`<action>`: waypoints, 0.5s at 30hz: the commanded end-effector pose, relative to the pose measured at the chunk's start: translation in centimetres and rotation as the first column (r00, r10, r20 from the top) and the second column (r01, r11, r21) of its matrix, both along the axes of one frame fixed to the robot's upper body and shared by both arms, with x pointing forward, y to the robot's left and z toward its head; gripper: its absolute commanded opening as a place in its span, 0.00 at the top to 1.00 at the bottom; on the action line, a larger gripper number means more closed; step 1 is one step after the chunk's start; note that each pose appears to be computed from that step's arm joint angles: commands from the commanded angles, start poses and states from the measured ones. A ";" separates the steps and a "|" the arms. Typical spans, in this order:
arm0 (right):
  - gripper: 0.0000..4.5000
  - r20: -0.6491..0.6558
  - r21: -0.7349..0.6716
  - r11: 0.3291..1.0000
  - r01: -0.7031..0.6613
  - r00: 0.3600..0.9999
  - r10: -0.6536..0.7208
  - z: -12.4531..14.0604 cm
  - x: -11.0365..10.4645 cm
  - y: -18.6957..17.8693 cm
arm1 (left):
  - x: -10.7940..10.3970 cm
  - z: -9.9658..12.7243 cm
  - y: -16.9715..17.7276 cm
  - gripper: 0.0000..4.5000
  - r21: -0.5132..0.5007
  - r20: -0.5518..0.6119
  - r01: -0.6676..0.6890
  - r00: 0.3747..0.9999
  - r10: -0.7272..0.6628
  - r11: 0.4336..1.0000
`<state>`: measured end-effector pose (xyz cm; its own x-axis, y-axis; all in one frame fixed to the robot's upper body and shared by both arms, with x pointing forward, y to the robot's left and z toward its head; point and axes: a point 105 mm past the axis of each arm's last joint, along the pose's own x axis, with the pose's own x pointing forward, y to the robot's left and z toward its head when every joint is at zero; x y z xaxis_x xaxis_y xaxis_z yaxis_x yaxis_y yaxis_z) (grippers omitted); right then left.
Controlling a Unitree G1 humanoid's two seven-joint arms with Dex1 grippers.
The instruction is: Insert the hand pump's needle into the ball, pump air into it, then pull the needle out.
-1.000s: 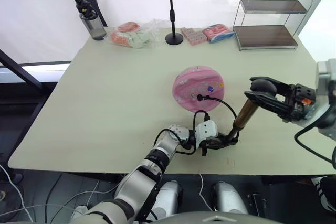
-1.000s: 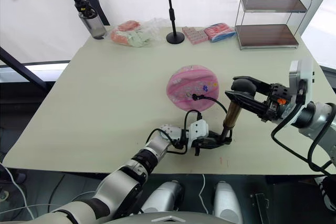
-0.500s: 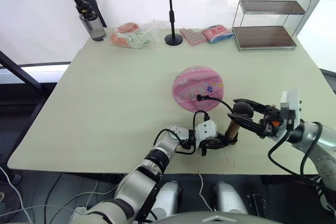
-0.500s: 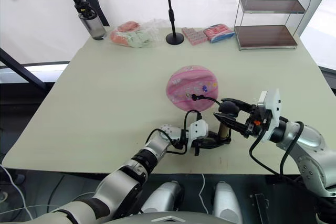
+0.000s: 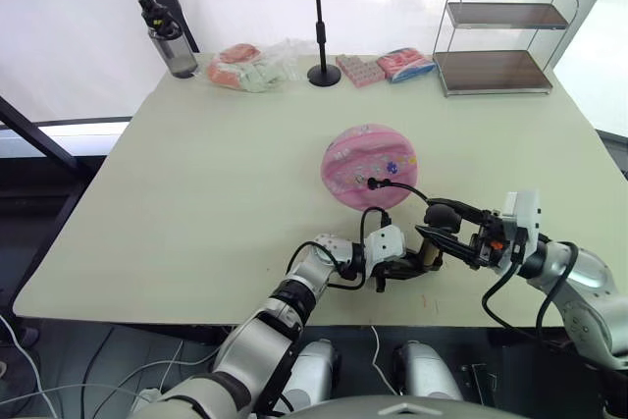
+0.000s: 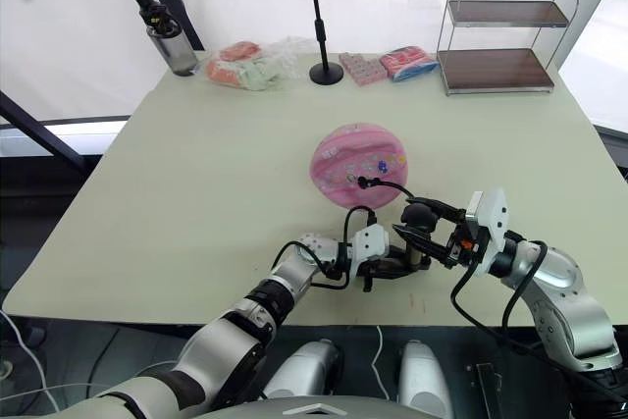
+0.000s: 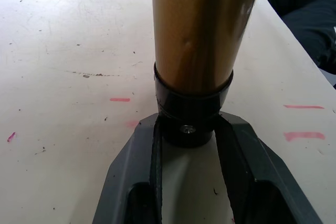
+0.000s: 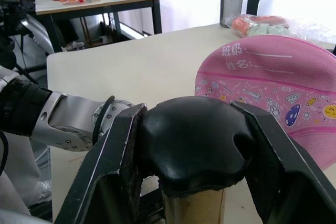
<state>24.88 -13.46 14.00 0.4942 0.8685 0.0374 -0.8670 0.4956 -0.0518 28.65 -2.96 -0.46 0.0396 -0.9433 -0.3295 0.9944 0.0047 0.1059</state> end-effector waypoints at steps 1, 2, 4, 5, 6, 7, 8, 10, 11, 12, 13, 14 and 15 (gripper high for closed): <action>0.56 0.036 0.009 1.000 0.006 0.999 -0.006 3.0 0.0 -0.6 | -1.2 -2.3 0.7 0.76 0.066 -0.074 0.007 0.997 -0.002 0.998; 0.56 0.046 0.016 1.000 0.001 0.999 -0.002 3.8 -0.1 -0.6 | -1.3 -2.3 0.7 0.76 0.066 -0.075 0.008 0.997 -0.003 0.998; 0.56 0.060 0.020 1.000 -0.005 0.998 0.004 5.0 -0.2 -0.6 | -1.3 -2.4 0.6 0.76 0.067 -0.076 0.010 0.997 -0.005 0.998; 0.56 0.068 0.019 1.000 -0.007 0.998 0.006 5.5 -0.3 -0.6 | -1.4 -2.4 0.6 0.76 0.067 -0.077 0.011 0.997 -0.006 0.998; 0.56 0.084 0.022 1.000 -0.009 0.996 0.008 6.5 -0.3 -0.7 | -1.4 -2.4 0.6 0.76 0.067 -0.078 0.012 0.997 -0.007 0.998; 0.56 0.102 0.024 1.000 -0.011 0.995 0.009 7.6 -0.4 -0.9 | -1.4 -2.4 0.6 0.76 0.067 -0.078 0.014 0.997 -0.009 0.998; 0.56 0.112 0.027 1.000 -0.012 0.994 0.009 8.4 -0.4 -1.0 | -1.4 -2.4 0.5 0.76 0.067 -0.079 0.015 0.997 -0.010 0.998; 0.56 0.139 0.034 0.999 -0.010 0.990 0.005 10.1 -0.5 -1.3 | -1.5 -2.4 0.5 0.76 0.067 -0.080 0.018 0.997 -0.013 0.998; 0.56 0.150 0.039 0.999 -0.010 0.989 0.004 10.9 -0.5 -1.4 | -1.5 -2.4 0.5 0.76 0.067 -0.080 0.019 0.997 -0.014 0.998; 0.56 0.162 0.044 0.999 -0.009 0.987 0.002 11.7 -0.5 -1.5 | -1.5 -2.4 0.4 0.76 0.067 -0.080 0.020 0.997 -0.015 0.998; 0.56 0.174 0.050 0.999 -0.007 0.985 -0.002 12.4 -0.5 -1.7 | -1.5 -2.4 0.4 0.76 0.067 -0.081 0.021 0.997 -0.015 0.998; 0.56 0.183 0.053 0.999 -0.006 0.983 -0.003 13.1 -0.5 -1.8 | -1.5 -2.4 0.4 0.76 0.067 -0.081 0.022 0.997 -0.016 0.997; 0.56 0.186 0.056 0.998 -0.006 0.983 -0.005 13.6 -0.5 -1.8 | -1.5 -2.5 0.4 0.76 0.068 -0.081 0.022 0.997 -0.017 0.997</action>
